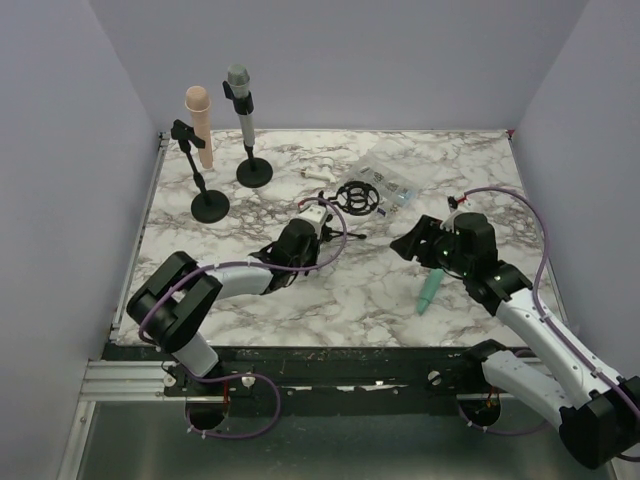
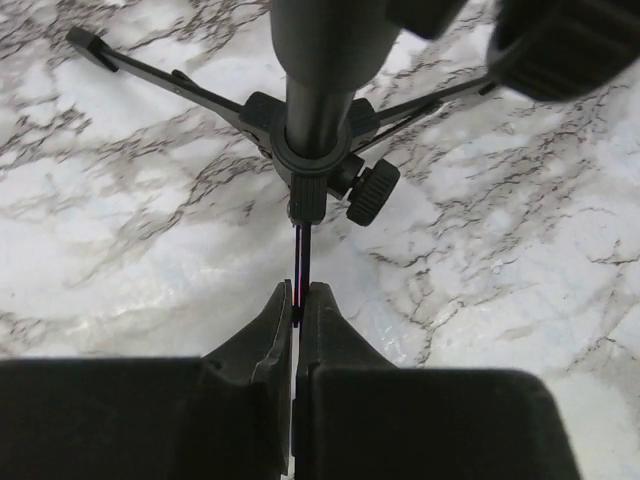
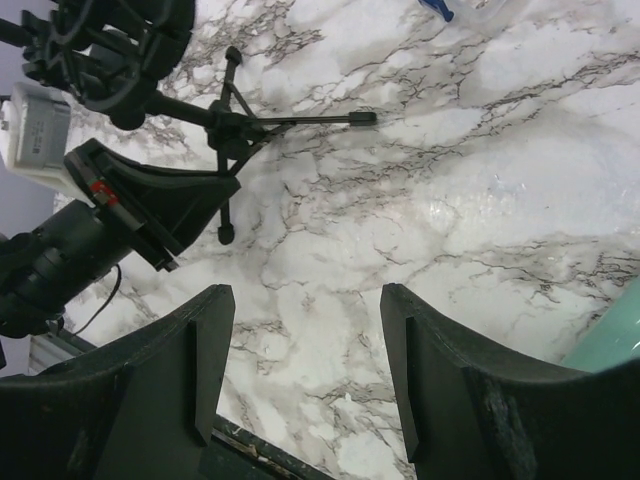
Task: Remove the microphone from the stand
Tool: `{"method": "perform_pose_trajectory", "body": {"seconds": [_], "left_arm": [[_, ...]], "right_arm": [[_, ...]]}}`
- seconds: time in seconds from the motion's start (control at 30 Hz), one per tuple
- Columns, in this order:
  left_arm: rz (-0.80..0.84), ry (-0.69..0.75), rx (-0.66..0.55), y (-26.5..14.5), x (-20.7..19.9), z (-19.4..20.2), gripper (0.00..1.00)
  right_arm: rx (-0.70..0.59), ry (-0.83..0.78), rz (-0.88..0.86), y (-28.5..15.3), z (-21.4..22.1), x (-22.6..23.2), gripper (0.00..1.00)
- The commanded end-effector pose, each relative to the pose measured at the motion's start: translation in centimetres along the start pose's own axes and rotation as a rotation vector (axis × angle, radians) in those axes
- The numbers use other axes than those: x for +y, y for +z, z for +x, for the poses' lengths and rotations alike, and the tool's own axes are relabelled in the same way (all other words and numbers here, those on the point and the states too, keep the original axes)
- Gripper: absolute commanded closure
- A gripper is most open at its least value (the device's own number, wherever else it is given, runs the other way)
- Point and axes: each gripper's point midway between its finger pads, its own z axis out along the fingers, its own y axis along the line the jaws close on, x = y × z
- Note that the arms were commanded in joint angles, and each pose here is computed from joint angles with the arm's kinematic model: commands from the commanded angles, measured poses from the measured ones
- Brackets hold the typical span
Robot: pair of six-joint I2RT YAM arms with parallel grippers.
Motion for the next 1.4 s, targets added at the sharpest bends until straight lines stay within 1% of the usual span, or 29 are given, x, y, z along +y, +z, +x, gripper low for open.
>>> {"method": "perform_pose_trajectory", "body": {"seconds": [0.0,0.13,0.23,0.3,0.43,0.57,0.63,0.7,0.9,0.97,1.13,1.27,1.37], "left_arm": [[-0.155,-0.095,-0.004,-1.6,2.9,1.1,1.00],[-0.308,-0.194,-0.005,-3.2,5.6,2.5,1.00],[-0.490,-0.299,-0.008,-4.9,8.3,3.1,1.00],[-0.575,-0.357,0.009,-5.9,9.7,3.7,1.00],[-0.579,-0.477,0.000,-6.5,10.1,3.6,1.00],[-0.621,-0.553,-0.051,-7.4,10.8,3.2,1.00],[-0.697,-0.602,-0.054,-8.5,11.7,3.2,1.00],[-0.738,-0.631,-0.071,-9.5,12.6,2.9,1.00],[-0.748,-0.786,-0.153,-11.9,15.3,2.9,1.00],[-0.770,-0.797,-0.186,-12.9,16.4,2.7,1.00],[-0.852,-0.826,-0.227,-15.2,19.8,2.5,1.00],[-0.871,-0.922,-0.242,-15.9,21.3,3.0,1.00],[-0.986,-0.950,-0.231,-17.6,22.9,3.3,1.00]], "right_arm": [[0.001,-0.013,0.009,0.6,0.2,-0.6,0.32],[0.009,-0.016,0.007,1.0,0.4,-0.6,0.32],[0.014,-0.021,0.006,1.2,0.5,-0.7,0.33],[0.016,-0.025,0.006,1.3,0.6,-0.7,0.32],[0.021,-0.030,0.005,1.5,0.7,-0.8,0.32],[0.020,-0.033,0.002,1.5,0.6,-0.7,0.33],[0.021,-0.038,0.001,1.5,0.6,-0.6,0.33],[0.019,-0.044,0.001,1.4,0.4,-0.6,0.32],[0.023,-0.043,0.002,1.5,0.5,-0.6,0.32],[0.022,-0.040,0.000,1.6,0.5,-0.6,0.32],[0.028,-0.033,-0.010,1.8,0.6,-0.4,0.32],[0.031,-0.028,-0.016,1.8,0.6,-0.3,0.32],[0.028,-0.032,-0.013,1.6,0.5,-0.3,0.32]]}}
